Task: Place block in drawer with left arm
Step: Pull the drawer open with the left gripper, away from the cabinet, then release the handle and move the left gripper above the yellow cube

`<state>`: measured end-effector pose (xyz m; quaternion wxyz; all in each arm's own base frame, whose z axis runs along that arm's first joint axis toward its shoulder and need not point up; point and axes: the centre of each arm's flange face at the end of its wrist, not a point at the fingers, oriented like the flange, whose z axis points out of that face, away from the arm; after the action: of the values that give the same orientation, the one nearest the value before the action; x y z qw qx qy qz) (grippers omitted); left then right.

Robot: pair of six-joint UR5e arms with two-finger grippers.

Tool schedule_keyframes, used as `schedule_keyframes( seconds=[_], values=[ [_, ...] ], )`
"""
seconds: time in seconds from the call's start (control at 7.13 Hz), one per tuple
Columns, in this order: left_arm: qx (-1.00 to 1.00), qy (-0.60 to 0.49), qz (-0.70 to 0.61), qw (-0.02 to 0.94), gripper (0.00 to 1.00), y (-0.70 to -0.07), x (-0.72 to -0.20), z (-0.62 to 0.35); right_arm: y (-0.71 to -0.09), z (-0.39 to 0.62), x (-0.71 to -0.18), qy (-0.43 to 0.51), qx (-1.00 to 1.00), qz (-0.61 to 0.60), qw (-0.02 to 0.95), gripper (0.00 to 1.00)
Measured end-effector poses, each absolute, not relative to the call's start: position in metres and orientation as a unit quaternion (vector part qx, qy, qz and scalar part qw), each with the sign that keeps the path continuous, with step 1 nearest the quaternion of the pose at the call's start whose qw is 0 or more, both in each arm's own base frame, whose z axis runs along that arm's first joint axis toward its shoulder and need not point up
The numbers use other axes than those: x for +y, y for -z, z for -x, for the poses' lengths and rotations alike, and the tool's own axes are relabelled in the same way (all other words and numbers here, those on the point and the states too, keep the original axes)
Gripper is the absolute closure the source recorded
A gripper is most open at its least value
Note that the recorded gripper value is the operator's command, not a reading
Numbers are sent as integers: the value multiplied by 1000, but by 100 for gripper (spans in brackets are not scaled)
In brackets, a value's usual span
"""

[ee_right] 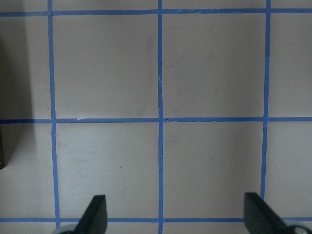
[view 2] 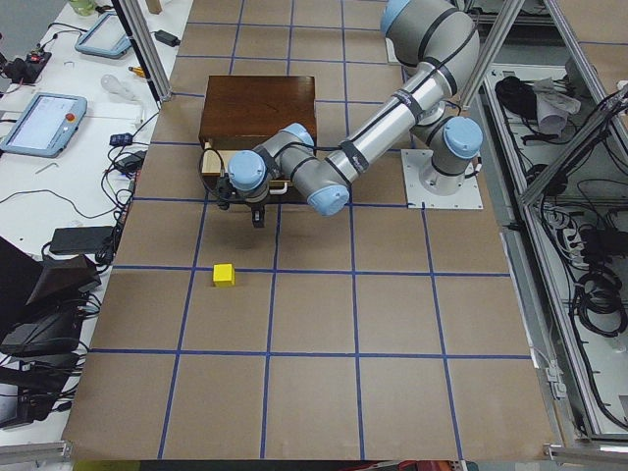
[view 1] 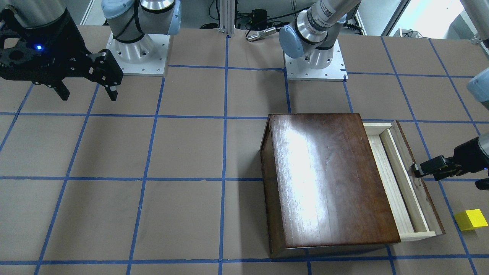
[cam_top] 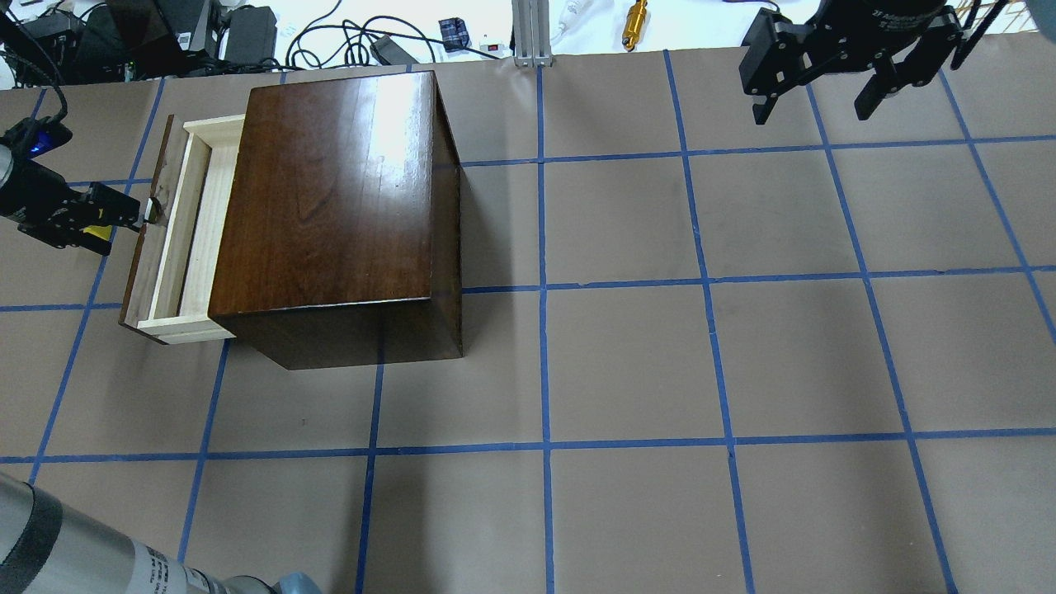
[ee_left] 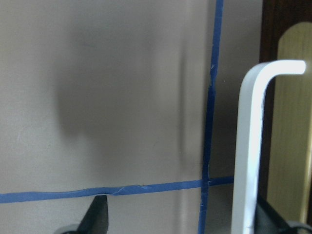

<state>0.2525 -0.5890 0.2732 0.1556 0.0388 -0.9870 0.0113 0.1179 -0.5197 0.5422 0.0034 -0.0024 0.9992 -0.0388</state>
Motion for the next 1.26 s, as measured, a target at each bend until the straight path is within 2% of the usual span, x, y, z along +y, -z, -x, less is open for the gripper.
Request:
schedule_keyframes(
  seconds=[0.84, 1.26],
  values=[
    [-988, -22, -43, 145, 0, -324, -591, -258, -541, -118, -520, 38, 999, 2, 4, 0],
    [-995, -26, 4, 94, 0, -347, -607, -289, -542, -118, -520, 38, 999, 2, 4, 0]
  ],
)
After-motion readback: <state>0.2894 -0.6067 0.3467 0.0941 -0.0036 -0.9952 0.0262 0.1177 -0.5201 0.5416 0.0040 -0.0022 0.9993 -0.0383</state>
